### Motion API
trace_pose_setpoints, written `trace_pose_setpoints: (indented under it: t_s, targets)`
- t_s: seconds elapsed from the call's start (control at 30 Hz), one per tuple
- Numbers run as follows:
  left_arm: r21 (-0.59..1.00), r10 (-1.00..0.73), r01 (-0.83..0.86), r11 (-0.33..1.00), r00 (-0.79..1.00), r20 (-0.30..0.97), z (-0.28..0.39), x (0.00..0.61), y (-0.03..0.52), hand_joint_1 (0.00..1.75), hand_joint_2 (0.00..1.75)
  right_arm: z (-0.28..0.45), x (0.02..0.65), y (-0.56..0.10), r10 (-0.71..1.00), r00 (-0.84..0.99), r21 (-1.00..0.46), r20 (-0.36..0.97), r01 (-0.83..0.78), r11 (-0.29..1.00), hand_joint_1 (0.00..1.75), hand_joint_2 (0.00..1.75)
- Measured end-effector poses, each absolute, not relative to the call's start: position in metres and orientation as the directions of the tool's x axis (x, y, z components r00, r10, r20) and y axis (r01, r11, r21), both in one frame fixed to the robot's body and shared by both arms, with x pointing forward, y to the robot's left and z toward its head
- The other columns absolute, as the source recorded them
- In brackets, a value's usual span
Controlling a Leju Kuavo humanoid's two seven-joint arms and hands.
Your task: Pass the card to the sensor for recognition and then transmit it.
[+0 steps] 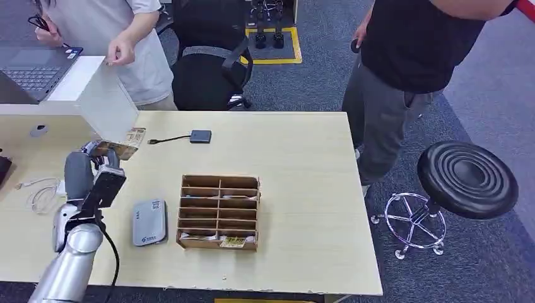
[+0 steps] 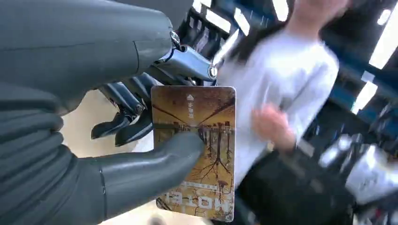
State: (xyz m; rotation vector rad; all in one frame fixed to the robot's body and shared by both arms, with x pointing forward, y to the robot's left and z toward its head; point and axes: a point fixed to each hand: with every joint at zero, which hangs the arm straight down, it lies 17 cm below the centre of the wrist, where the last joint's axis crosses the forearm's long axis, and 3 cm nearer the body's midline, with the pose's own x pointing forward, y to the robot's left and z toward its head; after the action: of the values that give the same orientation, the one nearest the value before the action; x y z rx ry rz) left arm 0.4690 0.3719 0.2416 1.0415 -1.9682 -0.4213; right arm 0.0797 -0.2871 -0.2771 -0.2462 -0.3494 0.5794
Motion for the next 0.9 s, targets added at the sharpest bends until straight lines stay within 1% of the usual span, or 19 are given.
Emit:
trace_pose_setpoints:
  t_s: [0.1,0.2,0.67,0.7,0.8,0.9]
  targets:
    - [0.603,-0.857,-0.614,0.509,-0.296,0.423,0.271,0.468,0.374,1.75,1.75,-0.277,0.081,-0.285,0.580,0.774,-0.321,0.256,-0.498,0.806,0.00,1.75]
    - [0.583,-0.879,-0.663,0.469,-0.288,0.380,0.283,0.466,0.376,1.75,1.75,-0.277,0.082,-0.283,0.584,0.769,-0.320,0.259,-0.503,0.803,0.00,1.75]
    - [0.596,-0.888,-0.664,0.451,-0.265,0.377,0.274,0.472,0.382,1.75,1.75,-0.277,0.082,-0.279,0.584,0.769,-0.312,0.260,-0.506,0.804,0.00,1.75]
    - [0.597,-0.888,-0.663,0.451,-0.264,0.378,0.274,0.473,0.383,0.00,1.75,-0.277,0.082,-0.279,0.584,0.768,-0.312,0.261,-0.506,0.804,0.00,1.75]
    - [0.597,-0.883,-0.657,0.460,-0.268,0.386,0.272,0.473,0.383,0.00,1.75,-0.277,0.082,-0.279,0.585,0.768,-0.312,0.261,-0.506,0.804,0.00,1.75]
    - [0.595,-0.858,-0.625,0.505,-0.289,0.425,0.269,0.477,0.383,0.00,1.75,-0.277,0.083,-0.278,0.585,0.767,-0.312,0.263,-0.506,0.804,0.00,1.75]
